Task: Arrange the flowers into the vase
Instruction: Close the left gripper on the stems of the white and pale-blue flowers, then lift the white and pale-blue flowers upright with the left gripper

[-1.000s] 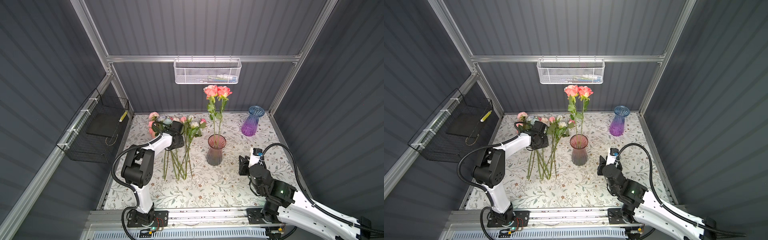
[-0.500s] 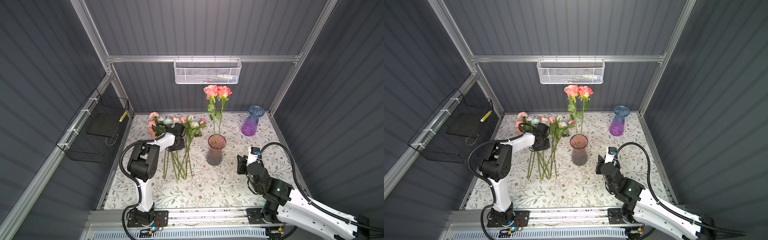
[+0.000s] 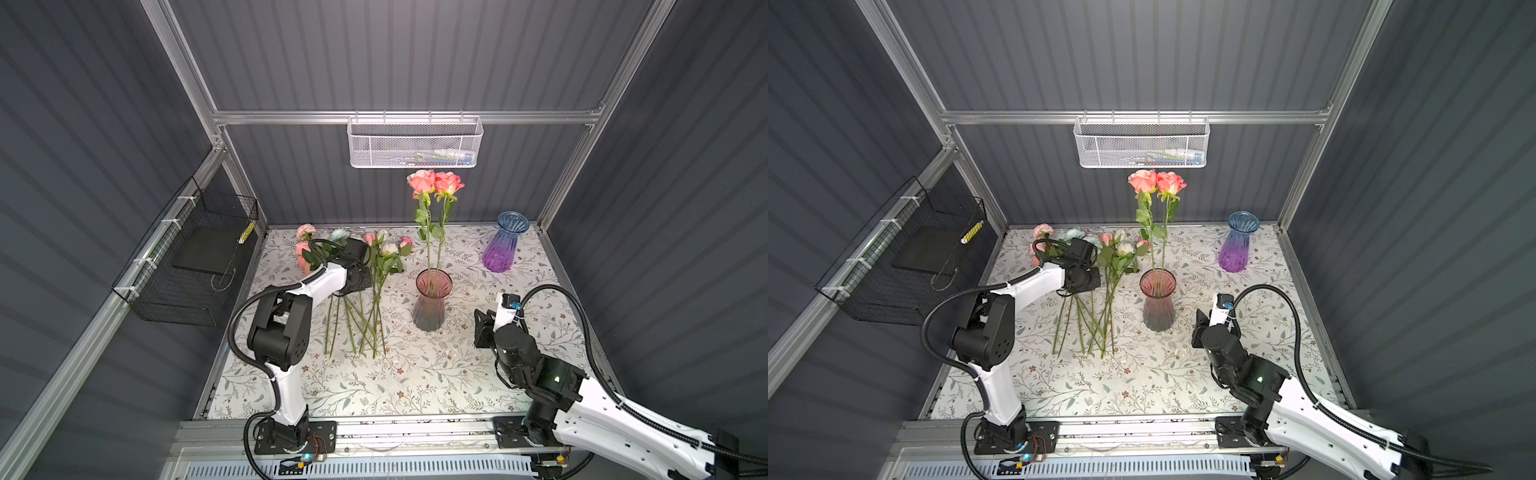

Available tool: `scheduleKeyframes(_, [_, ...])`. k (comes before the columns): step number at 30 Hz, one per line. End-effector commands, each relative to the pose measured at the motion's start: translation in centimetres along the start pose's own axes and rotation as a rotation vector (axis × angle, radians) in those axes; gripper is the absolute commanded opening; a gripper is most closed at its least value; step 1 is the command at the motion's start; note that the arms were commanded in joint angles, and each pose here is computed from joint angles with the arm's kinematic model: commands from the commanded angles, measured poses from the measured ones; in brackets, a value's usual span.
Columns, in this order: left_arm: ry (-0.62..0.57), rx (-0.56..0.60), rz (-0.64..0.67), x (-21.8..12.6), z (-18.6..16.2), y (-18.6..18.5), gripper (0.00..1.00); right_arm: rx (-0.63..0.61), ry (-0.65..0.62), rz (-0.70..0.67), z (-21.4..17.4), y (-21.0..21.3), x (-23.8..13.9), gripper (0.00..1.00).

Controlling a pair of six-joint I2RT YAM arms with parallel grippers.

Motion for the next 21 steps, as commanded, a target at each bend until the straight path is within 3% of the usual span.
scheduleKeyframes(1, [-0.195,0.03,-0.024,-4.3,3.6,-0.3,0.02,0.02,-0.01,0.011,0.3,0.1,-0.1,0.38])
scheduleKeyframes(9, [-0.404,0.076,-0.12,-8.3,4.9,-1.3,0.01,0.029,-0.012,0.02,0.5,0.2,-0.3,0.38])
scheduleKeyframes(16, [-0.49,0.108,-0.218,-9.9,6.4,-2.9,0.0,0.034,-0.004,0.032,0.8,0.4,-0.6,0.38])
scheduleKeyframes(21, [-0.633,0.113,-0.369,-14.5,6.8,-4.5,0.0,0.029,-0.005,0.059,1.6,1.0,-1.2,0.4])
Point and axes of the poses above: each gripper's point midway between its finger pads, its own x axis out along the fingers, its own y axis along the line the jaws close on, z = x × y, the point moved 2 cm from there along -x, back along the fingers, and after that the axes turned 14 degrees about x, right-handed, at the moved point
